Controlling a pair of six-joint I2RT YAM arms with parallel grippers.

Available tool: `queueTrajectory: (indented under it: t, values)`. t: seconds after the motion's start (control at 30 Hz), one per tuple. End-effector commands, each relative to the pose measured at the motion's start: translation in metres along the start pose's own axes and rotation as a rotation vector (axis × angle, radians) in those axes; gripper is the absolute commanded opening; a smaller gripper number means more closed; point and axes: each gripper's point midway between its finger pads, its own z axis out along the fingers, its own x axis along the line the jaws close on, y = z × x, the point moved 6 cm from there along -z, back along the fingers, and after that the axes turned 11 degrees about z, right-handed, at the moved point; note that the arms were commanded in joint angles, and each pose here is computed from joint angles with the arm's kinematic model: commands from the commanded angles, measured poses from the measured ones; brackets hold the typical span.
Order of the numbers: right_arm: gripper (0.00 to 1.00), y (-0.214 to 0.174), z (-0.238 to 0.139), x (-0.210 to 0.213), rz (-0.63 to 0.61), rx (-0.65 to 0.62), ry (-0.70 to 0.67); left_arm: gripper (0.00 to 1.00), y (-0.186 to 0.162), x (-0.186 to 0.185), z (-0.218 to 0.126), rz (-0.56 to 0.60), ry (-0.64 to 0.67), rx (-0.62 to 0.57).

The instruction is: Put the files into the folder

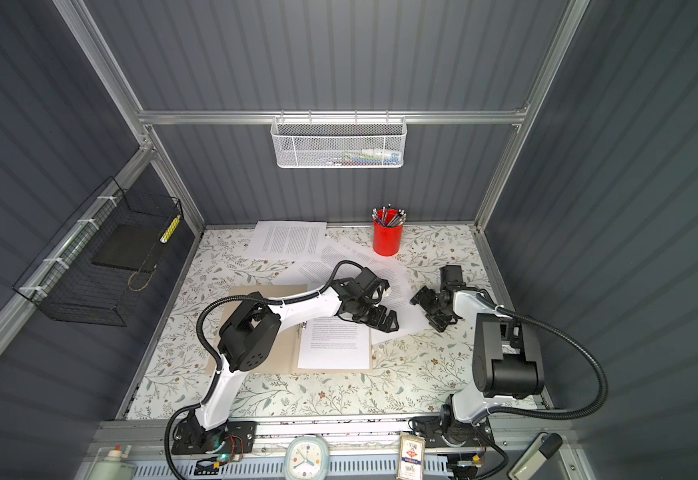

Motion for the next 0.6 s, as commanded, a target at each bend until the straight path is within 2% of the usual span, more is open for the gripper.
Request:
queueTrajectory:
  t: [0.0, 0.2, 0.57]
  values:
    - [0.91, -0.011, 0.015, -0.001, 0.033, 0.090, 0.004, 0.99, -0.051, 0.033, 0.018, -0.095, 0.090, 0.208]
    - [0.91, -0.014, 0.026, 0.013, -0.007, 0.152, 0.098, 0.99, -0.049, 0.032, 0.018, -0.095, 0.084, 0.203]
    - [0.95, -0.008, 0.012, 0.066, -0.294, 0.189, 0.407, 1.00, -0.050, 0.031, 0.017, -0.094, 0.081, 0.206]
